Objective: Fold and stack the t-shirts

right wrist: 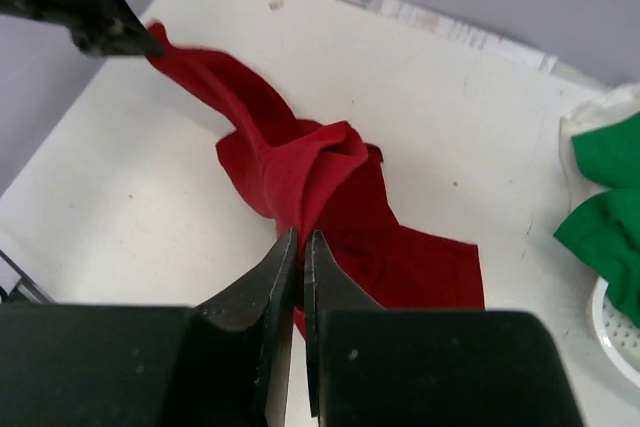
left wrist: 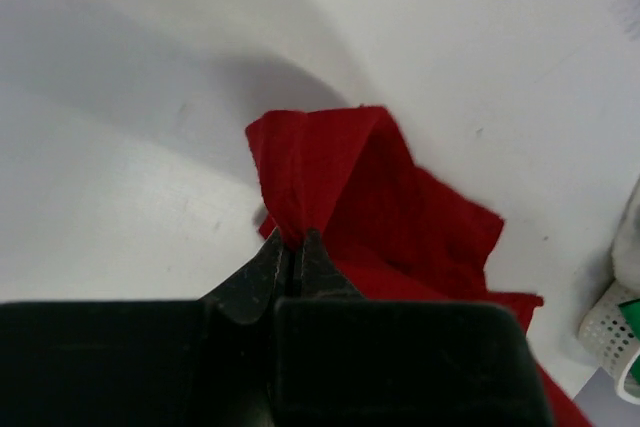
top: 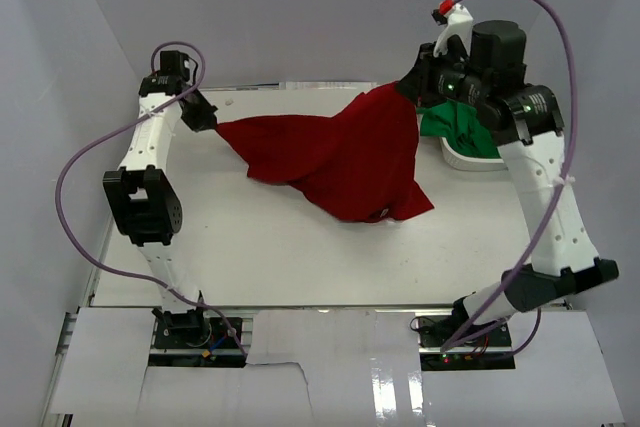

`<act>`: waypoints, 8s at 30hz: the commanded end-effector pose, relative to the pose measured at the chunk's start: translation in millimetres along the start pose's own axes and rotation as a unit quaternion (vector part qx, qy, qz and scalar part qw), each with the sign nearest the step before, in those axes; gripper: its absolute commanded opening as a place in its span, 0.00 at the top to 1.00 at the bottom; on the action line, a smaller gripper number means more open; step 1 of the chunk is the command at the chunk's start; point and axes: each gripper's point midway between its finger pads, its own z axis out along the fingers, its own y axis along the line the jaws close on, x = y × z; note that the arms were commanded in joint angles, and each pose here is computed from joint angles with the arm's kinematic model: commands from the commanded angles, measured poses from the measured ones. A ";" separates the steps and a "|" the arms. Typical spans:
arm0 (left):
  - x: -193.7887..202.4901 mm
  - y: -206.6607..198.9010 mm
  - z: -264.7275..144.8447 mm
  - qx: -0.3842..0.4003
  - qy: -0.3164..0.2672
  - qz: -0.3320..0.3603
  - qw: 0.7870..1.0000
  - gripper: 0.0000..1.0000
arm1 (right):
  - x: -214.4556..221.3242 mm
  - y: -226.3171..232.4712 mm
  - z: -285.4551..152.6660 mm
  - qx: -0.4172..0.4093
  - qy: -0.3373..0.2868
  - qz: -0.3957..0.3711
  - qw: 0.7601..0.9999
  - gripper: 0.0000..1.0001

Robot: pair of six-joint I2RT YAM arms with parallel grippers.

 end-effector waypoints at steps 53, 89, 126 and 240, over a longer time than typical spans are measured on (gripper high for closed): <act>-0.7 -23.1 -457.9 0.363 -0.528 0.033 0.767 1.00 | -186.9 95.5 -328.2 0.068 -0.521 -0.218 0.823 0.92; 39.3 30.2 -595.8 0.383 -0.648 -0.001 0.658 1.00 | -121.9 195.2 -490.5 0.116 -0.698 -0.263 0.656 0.92; -0.3 18.5 -65.2 0.150 -0.351 -0.040 0.923 1.00 | 28.2 -161.6 108.1 0.078 -0.164 -0.005 0.983 0.92; -74.0 -46.1 115.3 0.093 -0.338 0.091 0.932 1.00 | 33.9 -214.4 198.7 0.139 -0.161 -0.069 0.975 0.92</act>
